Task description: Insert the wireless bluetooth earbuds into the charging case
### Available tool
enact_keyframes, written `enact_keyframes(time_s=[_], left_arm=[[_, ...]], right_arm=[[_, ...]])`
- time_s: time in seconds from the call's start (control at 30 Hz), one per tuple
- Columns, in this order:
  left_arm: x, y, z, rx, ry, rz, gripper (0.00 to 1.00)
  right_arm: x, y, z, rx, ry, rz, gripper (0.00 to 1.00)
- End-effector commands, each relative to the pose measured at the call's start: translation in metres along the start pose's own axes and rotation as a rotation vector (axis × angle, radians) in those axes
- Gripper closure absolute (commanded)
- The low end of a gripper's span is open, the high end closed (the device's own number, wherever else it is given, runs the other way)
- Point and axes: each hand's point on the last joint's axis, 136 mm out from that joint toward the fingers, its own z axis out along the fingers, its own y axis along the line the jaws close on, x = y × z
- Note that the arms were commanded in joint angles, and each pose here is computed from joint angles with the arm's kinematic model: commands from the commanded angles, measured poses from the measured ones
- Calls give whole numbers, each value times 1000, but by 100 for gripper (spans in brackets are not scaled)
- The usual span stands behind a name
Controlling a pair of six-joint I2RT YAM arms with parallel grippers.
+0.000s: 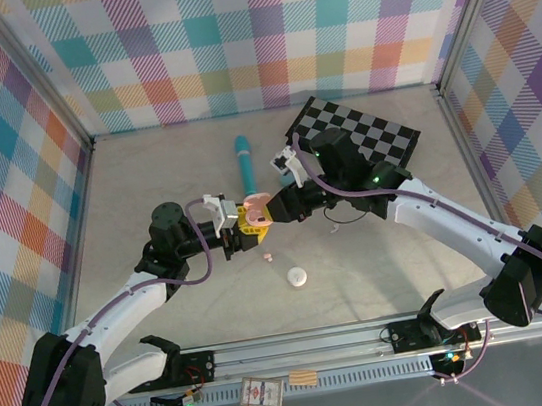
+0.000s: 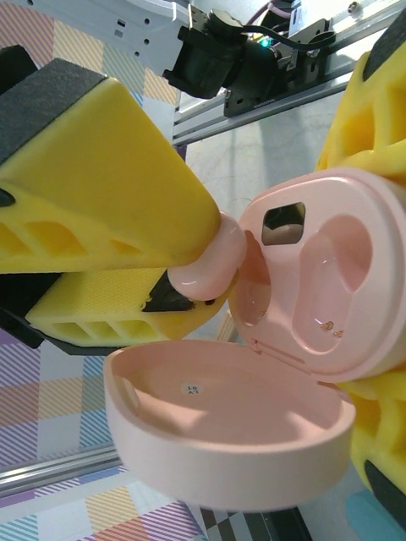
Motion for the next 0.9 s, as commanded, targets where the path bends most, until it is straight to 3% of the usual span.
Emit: enact_keyframes(time_s=[0.0, 0.53, 0.87], left_arm=[[-16, -11, 1, 58, -38, 48, 66], [-17, -10, 2, 61, -38, 49, 66], [-18, -11, 3, 72, -40, 50, 66]], right_arm=[[-11, -1, -2, 25, -44, -32, 71], [-12, -11, -2, 86, -46, -17, 66], [-11, -13, -1, 118, -45, -27, 77]])
